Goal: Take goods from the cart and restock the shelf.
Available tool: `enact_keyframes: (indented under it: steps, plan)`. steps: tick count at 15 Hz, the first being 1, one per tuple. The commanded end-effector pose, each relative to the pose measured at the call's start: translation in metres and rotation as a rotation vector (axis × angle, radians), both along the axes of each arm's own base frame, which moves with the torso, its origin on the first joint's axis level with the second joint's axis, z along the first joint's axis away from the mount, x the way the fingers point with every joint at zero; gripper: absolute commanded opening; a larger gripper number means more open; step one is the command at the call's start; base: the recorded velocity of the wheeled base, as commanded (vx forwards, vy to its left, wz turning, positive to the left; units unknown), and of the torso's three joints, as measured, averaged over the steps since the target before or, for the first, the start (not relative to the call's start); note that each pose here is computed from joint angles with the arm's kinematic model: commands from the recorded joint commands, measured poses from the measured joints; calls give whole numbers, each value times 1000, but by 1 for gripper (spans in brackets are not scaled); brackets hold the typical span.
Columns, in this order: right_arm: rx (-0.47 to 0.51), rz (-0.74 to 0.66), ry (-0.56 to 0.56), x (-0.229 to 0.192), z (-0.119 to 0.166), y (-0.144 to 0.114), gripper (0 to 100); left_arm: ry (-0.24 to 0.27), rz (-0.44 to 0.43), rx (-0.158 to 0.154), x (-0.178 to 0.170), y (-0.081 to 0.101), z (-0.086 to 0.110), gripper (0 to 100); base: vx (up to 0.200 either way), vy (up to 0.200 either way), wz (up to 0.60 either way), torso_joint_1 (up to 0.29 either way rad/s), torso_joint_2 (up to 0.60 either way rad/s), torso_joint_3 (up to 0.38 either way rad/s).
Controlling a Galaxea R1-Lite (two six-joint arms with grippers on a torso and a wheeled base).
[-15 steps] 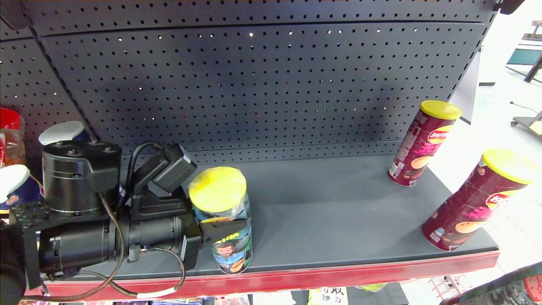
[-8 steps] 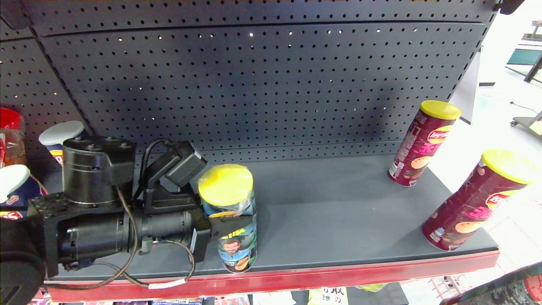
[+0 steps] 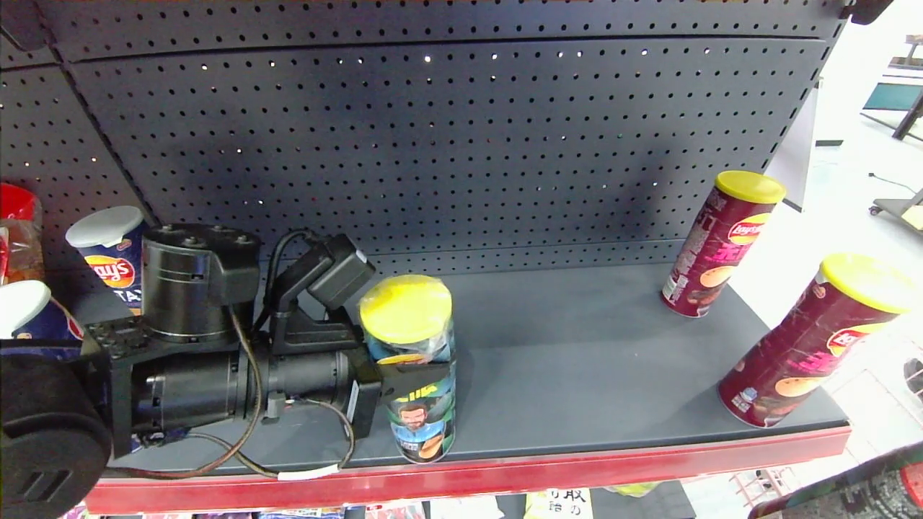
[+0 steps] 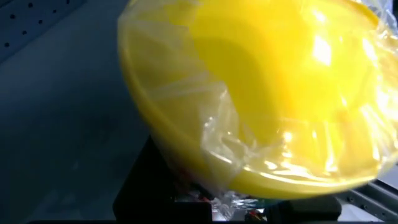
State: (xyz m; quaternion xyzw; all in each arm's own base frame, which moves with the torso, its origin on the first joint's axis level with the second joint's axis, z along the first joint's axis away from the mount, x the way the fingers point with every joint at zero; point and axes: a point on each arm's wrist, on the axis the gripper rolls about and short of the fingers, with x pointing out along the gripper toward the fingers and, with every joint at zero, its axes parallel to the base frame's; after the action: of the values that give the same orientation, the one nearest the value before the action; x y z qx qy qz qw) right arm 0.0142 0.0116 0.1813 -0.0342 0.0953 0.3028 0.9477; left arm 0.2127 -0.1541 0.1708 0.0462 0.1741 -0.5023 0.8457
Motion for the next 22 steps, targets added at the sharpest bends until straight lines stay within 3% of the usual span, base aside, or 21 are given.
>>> enact_keyframes:
  steps: [1,6,7,11,15,20,22]
  plan:
    - [0,1,0,0,1,0,0,1,-5,2,-1,-1,-1,0,0,0,0,0,0,0]
    - [1,0,-3,0,1,0,0,14,-2,22,-4,1,-8,0,0,0,0,0,0,0]
    - [0,0,-2,0,1,0,0,14,0,22,-4,1,-8,100,0,0,0,0,0,0]
    - [-3,7,8,3,3,1,0,11,33,31,-10,7,-8,100,0,0,0,0,0,0]
    - [-45,24,43,32,28,10,0,-31,45,-1,-39,28,4,100,0,0,0,0,0,0]
    - [-105,211,117,93,57,50,0,-11,44,10,-103,70,-11,100,0,0,0,0,0,0]
    - [-115,247,135,133,67,76,0,1,67,-11,-124,84,-7,100,0,0,0,0,0,0]
